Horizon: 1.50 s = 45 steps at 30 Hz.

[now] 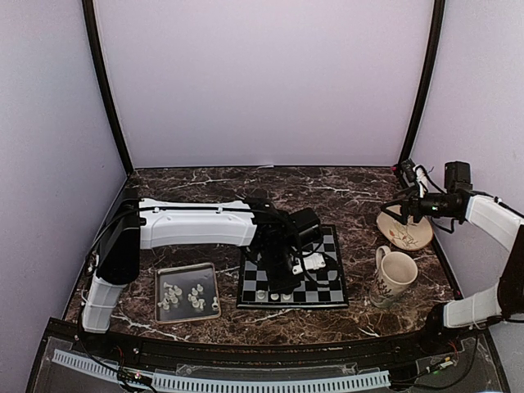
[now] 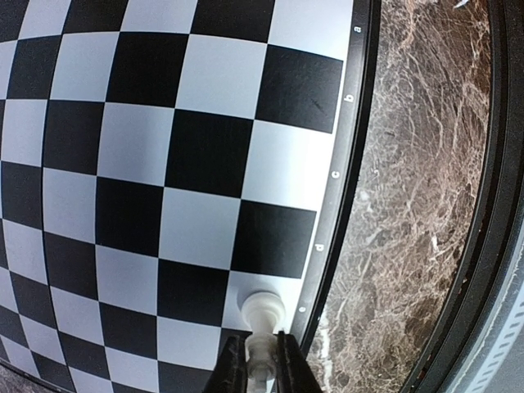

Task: Set up the chess pieces on the board
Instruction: Place the queen at d1, then pick up the pawn from the storage box.

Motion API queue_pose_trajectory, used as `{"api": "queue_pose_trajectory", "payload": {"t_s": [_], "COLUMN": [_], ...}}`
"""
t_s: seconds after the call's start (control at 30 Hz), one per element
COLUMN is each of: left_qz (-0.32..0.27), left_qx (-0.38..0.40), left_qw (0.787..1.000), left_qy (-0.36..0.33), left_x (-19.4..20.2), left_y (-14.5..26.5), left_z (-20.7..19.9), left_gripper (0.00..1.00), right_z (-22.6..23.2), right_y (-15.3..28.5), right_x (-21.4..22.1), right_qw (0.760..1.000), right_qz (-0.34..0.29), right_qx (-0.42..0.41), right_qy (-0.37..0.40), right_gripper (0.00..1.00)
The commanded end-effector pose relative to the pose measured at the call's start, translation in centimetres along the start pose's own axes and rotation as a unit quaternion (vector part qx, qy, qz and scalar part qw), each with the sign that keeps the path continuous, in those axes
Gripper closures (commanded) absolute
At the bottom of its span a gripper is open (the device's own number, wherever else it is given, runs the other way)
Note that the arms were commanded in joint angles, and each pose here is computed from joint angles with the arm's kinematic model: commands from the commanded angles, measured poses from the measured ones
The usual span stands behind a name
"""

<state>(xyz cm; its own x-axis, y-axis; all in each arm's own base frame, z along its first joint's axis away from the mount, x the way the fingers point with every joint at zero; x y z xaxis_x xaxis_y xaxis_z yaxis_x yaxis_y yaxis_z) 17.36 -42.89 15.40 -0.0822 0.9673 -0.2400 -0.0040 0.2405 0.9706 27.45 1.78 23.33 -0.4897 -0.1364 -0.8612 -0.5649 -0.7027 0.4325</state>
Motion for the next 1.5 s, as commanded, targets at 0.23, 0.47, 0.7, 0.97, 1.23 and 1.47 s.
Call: {"api": "queue_pose_trajectory", "payload": {"t_s": [0.23, 0.47, 0.7, 0.97, 1.23, 1.47], "left_qz": [-0.015, -0.044, -0.07, -0.111, -0.031, 0.019], "left_qx": [0.002, -0.024, -0.071, -0.121, -0.138, -0.123], "left_qw": [1.0, 0.999, 0.993, 0.961, 0.925, 0.913], "left_qy": [0.009, 0.006, 0.057, 0.222, 0.353, 0.389], "left_x": [-0.9, -1.7, -0.7, 6.5, 15.2, 19.1], "left_y": [0.8, 3.5, 7.2, 11.4, 11.1, 9.7], "left_z": [-0.1, 0.3, 2.2, 5.8, 5.2, 4.3], "left_gripper": [0.77, 0.73, 0.73, 0.75, 0.8, 0.79], "right_z": [-0.1, -0.1, -0.1, 0.3, 0.4, 0.5], "right_y": [0.0, -0.1, -0.3, -0.7, -1.4, -1.8], "right_x": [-0.8, -0.8, -0.8, -0.9, -0.7, -0.7], "right_qw": [1.0, 1.0, 1.0, 1.0, 1.0, 0.999], "right_qz": [-0.005, -0.005, -0.004, 0.0, 0.013, 0.024], "right_qx": [-0.002, -0.004, -0.004, -0.008, -0.007, -0.009], "right_qy": [0.016, 0.011, 0.007, 0.015, 0.02, 0.027], "right_gripper": [0.11, 0.11, 0.11, 0.11, 0.11, 0.12]}}
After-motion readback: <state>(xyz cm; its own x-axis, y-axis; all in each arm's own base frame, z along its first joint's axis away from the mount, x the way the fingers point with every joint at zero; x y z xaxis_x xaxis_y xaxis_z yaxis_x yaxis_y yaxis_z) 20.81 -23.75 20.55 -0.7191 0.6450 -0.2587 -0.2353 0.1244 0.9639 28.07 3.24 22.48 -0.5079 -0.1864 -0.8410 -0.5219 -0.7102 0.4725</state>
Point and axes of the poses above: each gripper's point midway between its finger pads, its own y axis back along the fingers, its own z axis along the line the jaws close on, x = y × z, the point moved 9 cm from there along y, back along the fingers, and after that the axes turned 5 degrees about -y, right-handed, at the moved point
